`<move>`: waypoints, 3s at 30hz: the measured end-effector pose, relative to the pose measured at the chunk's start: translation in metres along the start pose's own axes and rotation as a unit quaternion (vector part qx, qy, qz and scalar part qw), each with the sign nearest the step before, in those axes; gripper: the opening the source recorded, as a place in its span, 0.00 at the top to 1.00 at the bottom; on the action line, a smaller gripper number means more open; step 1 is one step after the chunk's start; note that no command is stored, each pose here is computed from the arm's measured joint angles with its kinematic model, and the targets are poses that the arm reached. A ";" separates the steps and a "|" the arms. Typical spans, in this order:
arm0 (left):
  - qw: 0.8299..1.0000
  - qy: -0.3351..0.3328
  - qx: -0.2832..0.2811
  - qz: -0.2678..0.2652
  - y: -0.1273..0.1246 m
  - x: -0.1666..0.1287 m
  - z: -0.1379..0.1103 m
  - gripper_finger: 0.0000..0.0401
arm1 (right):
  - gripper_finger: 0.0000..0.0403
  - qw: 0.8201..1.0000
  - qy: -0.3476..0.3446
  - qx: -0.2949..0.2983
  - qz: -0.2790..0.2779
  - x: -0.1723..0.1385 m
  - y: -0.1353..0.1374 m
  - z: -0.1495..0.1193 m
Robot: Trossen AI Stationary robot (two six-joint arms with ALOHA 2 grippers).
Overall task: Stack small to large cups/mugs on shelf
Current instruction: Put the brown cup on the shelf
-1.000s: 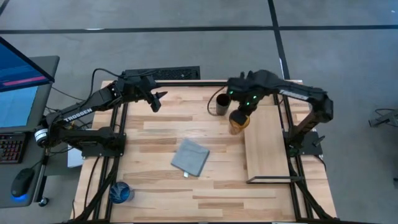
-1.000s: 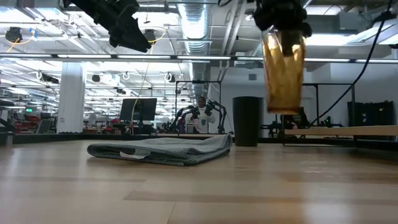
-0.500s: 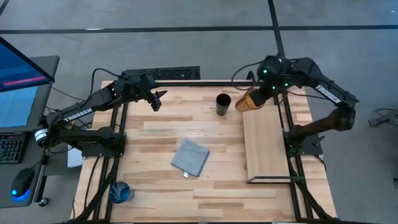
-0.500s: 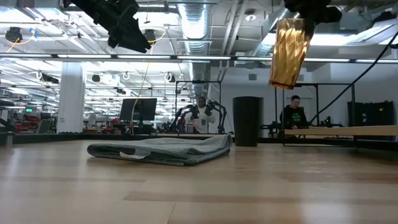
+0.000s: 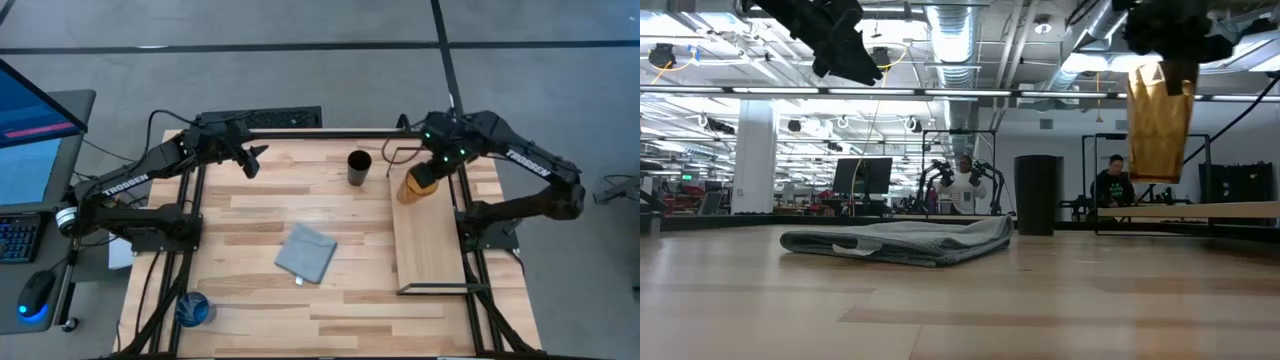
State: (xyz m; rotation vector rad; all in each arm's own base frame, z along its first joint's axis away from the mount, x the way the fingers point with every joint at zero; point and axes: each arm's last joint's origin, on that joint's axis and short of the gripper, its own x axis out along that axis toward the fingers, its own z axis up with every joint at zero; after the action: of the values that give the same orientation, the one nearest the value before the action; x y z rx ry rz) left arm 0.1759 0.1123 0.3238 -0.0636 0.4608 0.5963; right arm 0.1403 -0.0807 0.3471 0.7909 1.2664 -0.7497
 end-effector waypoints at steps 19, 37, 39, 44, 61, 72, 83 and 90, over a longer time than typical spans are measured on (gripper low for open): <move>0.999 -0.016 -0.008 0.028 0.002 0.000 0.003 0.56 | 0.98 0.996 0.023 0.072 -0.039 0.023 -0.040 -0.003; 0.999 -0.018 -0.010 0.028 0.002 0.000 0.004 0.56 | 0.98 0.996 0.049 0.048 -0.061 0.033 -0.044 0.008; 0.999 -0.018 -0.010 0.029 0.002 0.000 0.004 0.56 | 0.98 0.995 0.049 0.047 -0.067 0.033 -0.044 0.008; 0.999 -0.018 -0.010 0.030 0.002 0.000 0.004 0.56 | 0.97 0.995 0.043 0.047 -0.072 0.034 -0.044 0.009; 0.999 -0.017 -0.017 0.030 0.002 0.000 0.003 0.56 | 0.85 0.994 0.026 0.034 -0.099 0.035 -0.045 0.012; 0.999 -0.017 -0.021 0.030 0.002 0.000 0.003 0.56 | 0.81 0.994 0.029 0.051 -0.088 0.036 -0.045 0.012; 0.999 -0.017 -0.030 0.029 0.002 0.000 0.003 0.56 | 0.81 0.994 0.028 0.060 -0.085 0.035 -0.045 0.012; 0.999 -0.018 -0.035 0.029 0.002 0.000 0.003 0.56 | 0.81 0.994 0.028 0.060 -0.084 0.035 -0.044 0.012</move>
State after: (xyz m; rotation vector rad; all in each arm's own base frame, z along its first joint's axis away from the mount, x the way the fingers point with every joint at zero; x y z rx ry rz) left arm 0.1763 0.1145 0.3270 -0.1068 0.4080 0.6703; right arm 0.1141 -0.1160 0.3098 0.8140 1.3595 -0.9521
